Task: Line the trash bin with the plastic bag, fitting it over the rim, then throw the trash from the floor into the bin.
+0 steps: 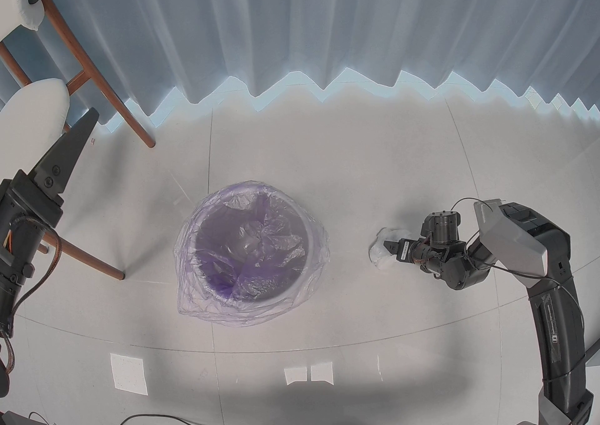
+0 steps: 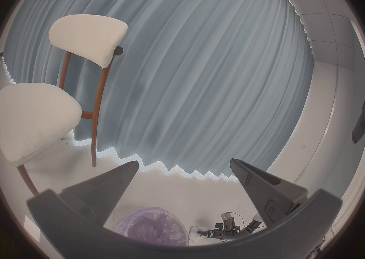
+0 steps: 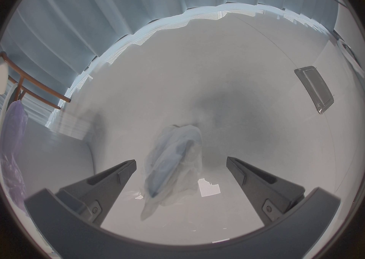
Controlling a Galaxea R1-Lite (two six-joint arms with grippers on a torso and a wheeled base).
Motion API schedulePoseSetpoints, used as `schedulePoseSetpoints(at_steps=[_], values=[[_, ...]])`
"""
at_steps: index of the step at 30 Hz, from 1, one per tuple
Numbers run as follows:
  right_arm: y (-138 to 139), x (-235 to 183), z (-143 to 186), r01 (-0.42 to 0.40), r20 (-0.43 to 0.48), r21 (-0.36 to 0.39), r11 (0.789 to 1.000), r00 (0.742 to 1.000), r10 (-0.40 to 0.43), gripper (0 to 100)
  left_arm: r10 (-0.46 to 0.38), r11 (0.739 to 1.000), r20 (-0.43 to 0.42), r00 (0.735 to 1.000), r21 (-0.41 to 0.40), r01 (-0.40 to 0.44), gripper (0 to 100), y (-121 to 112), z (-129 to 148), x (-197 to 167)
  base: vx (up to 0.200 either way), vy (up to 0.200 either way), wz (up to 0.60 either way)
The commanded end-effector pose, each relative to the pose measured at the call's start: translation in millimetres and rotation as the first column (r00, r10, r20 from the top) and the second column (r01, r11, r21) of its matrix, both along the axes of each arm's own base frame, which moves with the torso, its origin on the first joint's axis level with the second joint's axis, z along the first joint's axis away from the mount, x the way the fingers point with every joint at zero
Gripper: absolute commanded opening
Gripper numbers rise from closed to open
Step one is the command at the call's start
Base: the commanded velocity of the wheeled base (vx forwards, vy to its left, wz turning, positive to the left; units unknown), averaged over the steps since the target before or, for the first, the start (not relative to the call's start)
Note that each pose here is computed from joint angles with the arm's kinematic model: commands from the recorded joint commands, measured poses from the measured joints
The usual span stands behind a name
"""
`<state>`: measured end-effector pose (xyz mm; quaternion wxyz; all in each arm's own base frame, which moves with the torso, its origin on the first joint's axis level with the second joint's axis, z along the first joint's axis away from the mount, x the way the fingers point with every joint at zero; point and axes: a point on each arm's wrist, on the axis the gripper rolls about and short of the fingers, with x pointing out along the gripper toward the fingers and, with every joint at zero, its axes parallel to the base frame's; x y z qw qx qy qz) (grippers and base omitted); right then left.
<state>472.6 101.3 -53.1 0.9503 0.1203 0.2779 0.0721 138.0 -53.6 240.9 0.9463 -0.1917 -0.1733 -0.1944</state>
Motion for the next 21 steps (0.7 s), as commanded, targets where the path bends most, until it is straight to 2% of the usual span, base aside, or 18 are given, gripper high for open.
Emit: schedulePoseSetpoints(at_steps=[1,2,3,9,16,18,21], values=[[1,5,-9,0.003,-0.001,0.001,1.000,1.000,-0.003,100,-0.002,1.000,0.000,1.000,0.000,0.002,100,0,0,0,0.000,0.000,0.00],[1,6,-9,0.005,0.008,0.005,1.000,1.000,-0.005,100,-0.002,1.000,-0.002,1.000,0.000,0.002,100,0,0,0,0.000,0.000,0.00],[1,7,-8,0.008,0.011,0.009,1.000,1.000,-0.008,0,-0.002,1.000,-0.002,1.000,0.000,0.002,100,0,0,0,0.000,0.000,0.00],[-1,5,-6,0.025,0.008,0.030,0.999,1.000,-0.025,0,-0.002,1.000,-0.005,1.000,0.001,0.002,100,0,-2,0,0.000,0.000,0.00],[-3,-14,32,0.059,0.025,0.110,0.992,0.998,-0.062,0,-0.001,1.000,0.001,1.000,0.000,0.001,100,0,0,-1,0.000,0.000,0.00],[4,-42,69,0.074,0.015,0.198,0.977,0.997,-0.078,0,-0.003,1.000,0.017,1.000,-0.005,0.003,100,1,2,-4,0.000,0.000,0.00],[9,-71,103,0.083,0.026,0.306,0.949,0.995,-0.095,0,-0.018,1.000,0.022,1.000,-0.001,0.018,100,1,3,-5,0.000,0.000,0.00]])
